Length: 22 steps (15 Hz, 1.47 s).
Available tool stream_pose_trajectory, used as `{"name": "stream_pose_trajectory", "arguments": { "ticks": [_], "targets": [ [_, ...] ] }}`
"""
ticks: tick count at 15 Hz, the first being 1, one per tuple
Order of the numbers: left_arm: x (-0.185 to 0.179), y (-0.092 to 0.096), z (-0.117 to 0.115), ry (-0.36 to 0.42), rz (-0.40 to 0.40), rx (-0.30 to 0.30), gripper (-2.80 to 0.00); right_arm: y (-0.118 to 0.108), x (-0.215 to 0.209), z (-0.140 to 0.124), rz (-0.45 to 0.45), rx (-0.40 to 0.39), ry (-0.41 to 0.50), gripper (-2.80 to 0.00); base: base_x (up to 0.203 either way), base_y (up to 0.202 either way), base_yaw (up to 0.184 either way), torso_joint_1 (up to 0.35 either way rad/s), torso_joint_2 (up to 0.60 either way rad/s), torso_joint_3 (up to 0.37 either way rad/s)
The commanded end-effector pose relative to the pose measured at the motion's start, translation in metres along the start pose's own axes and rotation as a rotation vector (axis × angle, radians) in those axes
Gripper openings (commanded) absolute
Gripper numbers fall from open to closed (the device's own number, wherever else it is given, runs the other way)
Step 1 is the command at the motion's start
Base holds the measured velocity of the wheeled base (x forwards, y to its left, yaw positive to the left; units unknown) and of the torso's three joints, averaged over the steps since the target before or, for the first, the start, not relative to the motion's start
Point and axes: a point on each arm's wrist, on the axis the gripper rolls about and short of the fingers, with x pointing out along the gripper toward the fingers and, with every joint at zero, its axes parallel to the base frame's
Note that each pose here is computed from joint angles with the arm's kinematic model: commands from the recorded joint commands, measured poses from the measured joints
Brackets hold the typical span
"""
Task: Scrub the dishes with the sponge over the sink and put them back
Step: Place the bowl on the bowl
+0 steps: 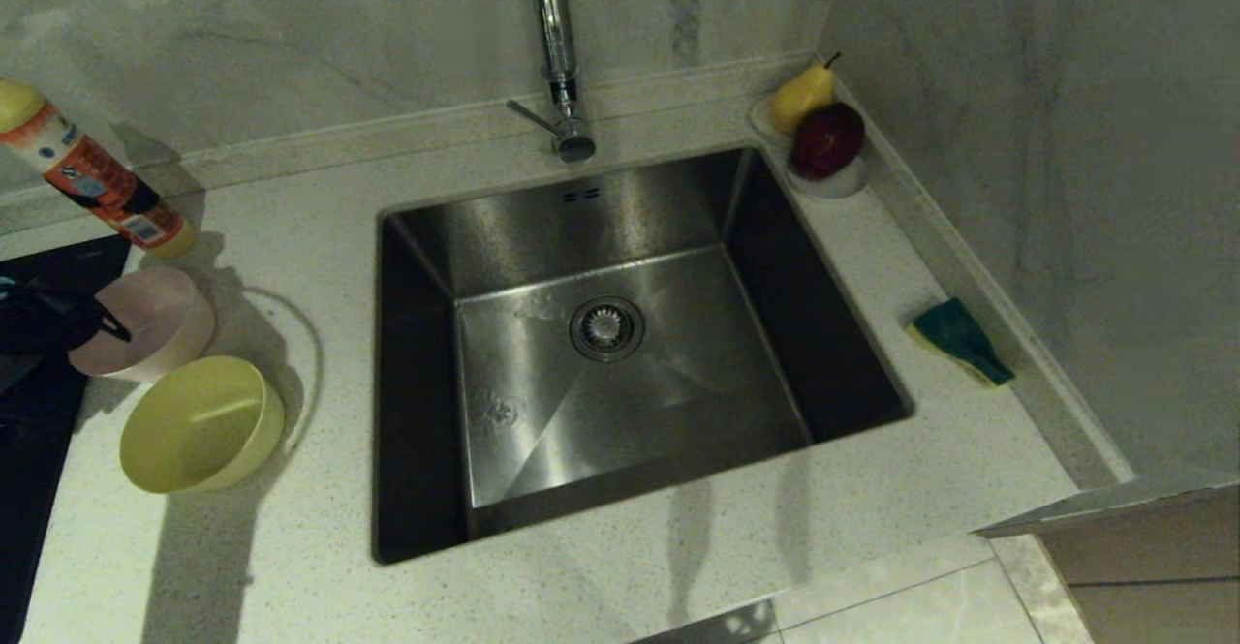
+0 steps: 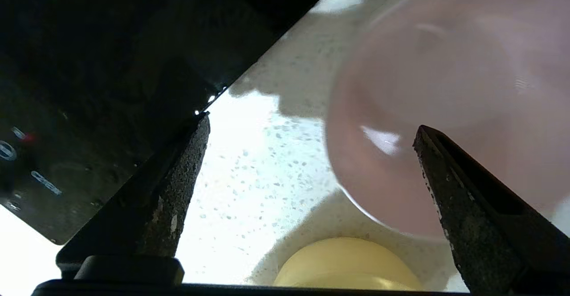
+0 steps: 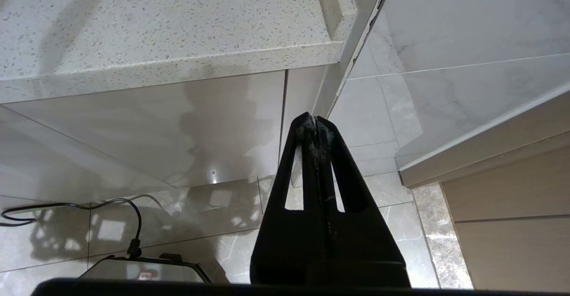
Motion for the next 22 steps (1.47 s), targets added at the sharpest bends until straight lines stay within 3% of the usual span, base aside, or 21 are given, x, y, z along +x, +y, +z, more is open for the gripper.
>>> {"name": "stream_pose_trajectory", "arguments": {
  "ticks": [1, 9, 16, 17, 22],
  "targets": [
    [0.011, 0.002, -0.003, 0.032, 0.016, -0.008, 0.00, 0.000, 0.000, 0.000, 0.001, -0.001, 0.001, -2.80, 0.000, 0.000, 0.000, 0.000, 0.00, 0.000],
    [0.032, 0.005, -0.004, 0.080, 0.033, -0.028, 0.00, 0.000, 0.000, 0.000, 0.001, -0.001, 0.001, -2.80, 0.000, 0.000, 0.000, 0.000, 0.00, 0.000],
    [0.033, 0.005, -0.001, 0.063, 0.019, -0.034, 0.00, 0.000, 0.000, 0.000, 0.001, -0.001, 0.001, -2.80, 0.000, 0.000, 0.000, 0.000, 0.00, 0.000],
    [0.033, 0.005, -0.001, 0.063, 0.019, -0.034, -2.80, 0.000, 0.000, 0.000, 0.001, -0.001, 0.001, -2.80, 0.000, 0.000, 0.000, 0.000, 0.00, 0.000],
    [0.031, 0.003, 0.001, 0.061, 0.000, -0.036, -2.80, 0.000, 0.000, 0.000, 0.001, -0.001, 0.001, -2.80, 0.000, 0.000, 0.000, 0.000, 0.00, 0.000]
  ]
}}
